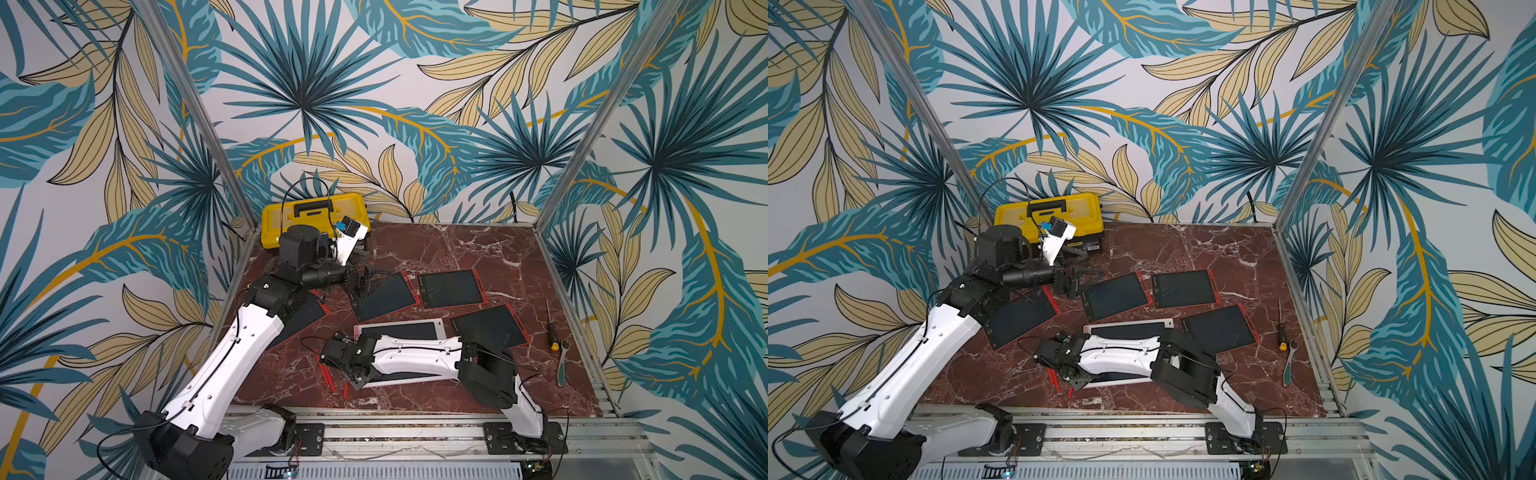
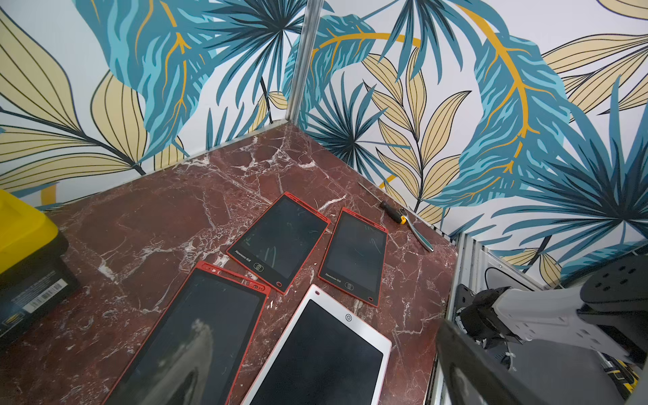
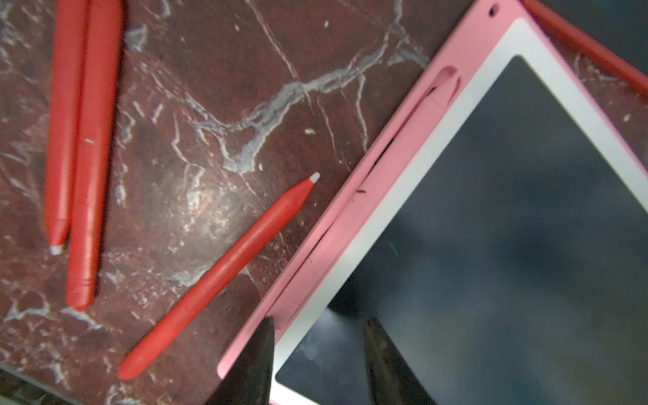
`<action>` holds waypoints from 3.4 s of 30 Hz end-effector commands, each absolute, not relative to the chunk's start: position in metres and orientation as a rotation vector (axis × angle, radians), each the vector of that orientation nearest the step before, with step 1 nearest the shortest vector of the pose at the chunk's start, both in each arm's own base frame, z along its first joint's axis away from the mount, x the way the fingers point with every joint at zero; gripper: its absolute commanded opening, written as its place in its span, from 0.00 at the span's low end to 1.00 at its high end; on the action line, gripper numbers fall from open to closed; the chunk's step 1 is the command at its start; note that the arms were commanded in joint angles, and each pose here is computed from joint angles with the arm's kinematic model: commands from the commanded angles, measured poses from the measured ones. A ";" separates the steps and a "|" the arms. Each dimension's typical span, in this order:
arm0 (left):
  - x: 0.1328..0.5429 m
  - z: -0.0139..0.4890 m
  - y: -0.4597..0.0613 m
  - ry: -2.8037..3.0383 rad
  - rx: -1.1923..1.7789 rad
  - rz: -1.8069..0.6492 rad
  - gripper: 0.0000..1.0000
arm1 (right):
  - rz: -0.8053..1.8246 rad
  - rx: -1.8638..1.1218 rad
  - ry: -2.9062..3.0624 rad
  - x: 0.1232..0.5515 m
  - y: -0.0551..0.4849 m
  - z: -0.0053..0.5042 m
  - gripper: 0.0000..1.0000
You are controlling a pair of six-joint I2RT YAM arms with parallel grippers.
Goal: Place the stylus back onto the writing tablet
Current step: Adjust the stylus on the writing tablet.
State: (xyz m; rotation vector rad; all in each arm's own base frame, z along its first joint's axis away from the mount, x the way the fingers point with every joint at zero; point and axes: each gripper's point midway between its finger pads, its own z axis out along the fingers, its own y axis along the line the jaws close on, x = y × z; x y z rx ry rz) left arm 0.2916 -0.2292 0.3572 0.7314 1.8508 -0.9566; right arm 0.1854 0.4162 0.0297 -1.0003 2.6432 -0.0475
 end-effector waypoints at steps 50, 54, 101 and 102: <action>0.307 0.349 -0.225 1.935 0.522 -0.881 1.00 | 0.340 -0.744 2.596 0.220 0.424 0.069 0.00; 0.302 0.345 -0.227 1.939 0.552 -0.871 1.00 | 0.371 -0.753 2.587 0.221 0.433 0.057 0.00; 0.280 0.324 -0.250 1.976 0.643 -0.963 1.00 | 0.322 -0.740 2.646 0.234 0.419 0.029 0.00; 0.280 0.324 -0.250 1.978 0.642 -0.962 1.00 | 0.329 -0.745 2.644 0.233 0.421 0.029 0.00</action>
